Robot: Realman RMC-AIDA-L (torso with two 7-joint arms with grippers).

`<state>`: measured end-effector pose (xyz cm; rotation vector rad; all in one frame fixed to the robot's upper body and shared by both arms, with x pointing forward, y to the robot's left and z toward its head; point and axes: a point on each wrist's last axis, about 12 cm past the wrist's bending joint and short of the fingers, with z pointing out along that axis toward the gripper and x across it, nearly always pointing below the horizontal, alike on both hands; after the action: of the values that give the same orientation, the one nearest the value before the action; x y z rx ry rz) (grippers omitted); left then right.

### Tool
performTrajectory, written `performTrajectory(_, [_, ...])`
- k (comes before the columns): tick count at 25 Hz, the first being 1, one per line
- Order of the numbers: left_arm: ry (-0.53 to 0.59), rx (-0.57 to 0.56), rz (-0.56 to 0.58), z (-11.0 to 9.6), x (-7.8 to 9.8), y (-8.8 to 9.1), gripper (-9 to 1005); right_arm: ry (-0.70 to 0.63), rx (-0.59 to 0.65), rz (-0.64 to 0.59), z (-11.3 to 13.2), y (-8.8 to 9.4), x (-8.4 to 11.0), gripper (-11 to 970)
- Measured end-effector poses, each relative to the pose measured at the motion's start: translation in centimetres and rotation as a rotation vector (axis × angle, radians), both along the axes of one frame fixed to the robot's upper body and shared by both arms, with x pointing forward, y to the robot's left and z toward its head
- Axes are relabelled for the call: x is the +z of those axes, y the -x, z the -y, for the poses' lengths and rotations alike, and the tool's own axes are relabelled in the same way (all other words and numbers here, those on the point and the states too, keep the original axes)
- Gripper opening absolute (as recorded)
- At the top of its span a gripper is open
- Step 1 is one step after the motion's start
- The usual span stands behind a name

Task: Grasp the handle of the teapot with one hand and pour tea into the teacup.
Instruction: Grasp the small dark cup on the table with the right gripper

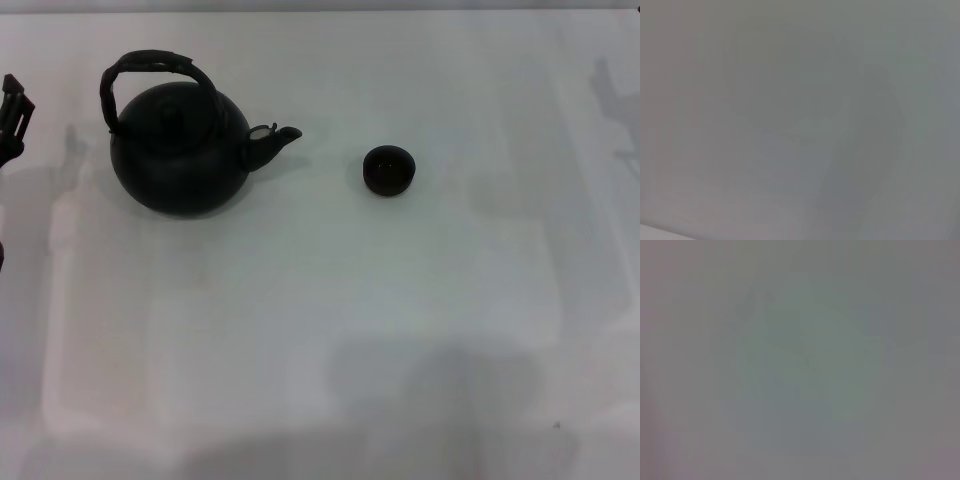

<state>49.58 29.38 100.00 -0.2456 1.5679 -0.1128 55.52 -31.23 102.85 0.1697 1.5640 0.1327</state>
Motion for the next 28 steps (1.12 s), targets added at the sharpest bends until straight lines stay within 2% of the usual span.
performTrajectory(9, [-0.002, -0.005, 0.0, 0.0, 0.0, 0.0, 891, -0.006, 0.01, 0.0, -0.3, -0.3, 0.1, 867])
performTrajectory(11, [-0.002, -0.005, -0.001, 0.0, 0.0, 0.0, 891, -0.024, 0.045, 0.005, -0.7, -0.6, 0.3, 867])
performTrajectory(15, [-0.002, -0.003, -0.003, 0.0, -0.1, 0.1, 891, -0.077, 0.255, 0.013, -2.2, -2.1, 1.6, 866])
performTrajectory(19, [-0.001, 0.0, -0.003, -0.1, -0.1, 0.1, 891, -0.147, 0.493, -0.036, -2.9, -4.0, 3.6, 866])
performTrajectory(22, [-0.002, -0.003, -0.002, 0.0, 0.0, 0.1, 891, -0.147, 0.704, -0.176, -3.5, -5.7, 5.9, 865])
performTrajectory(25, [-0.004, -0.009, 0.0, 0.1, 0.0, 0.0, 891, -0.046, 0.86, -0.331, -4.7, -7.0, 8.1, 864])
performTrajectory(28, [-0.005, -0.01, 0.002, 0.1, 0.1, -0.1, 891, 0.044, 0.976, -0.432, -6.3, -7.9, 10.0, 864])
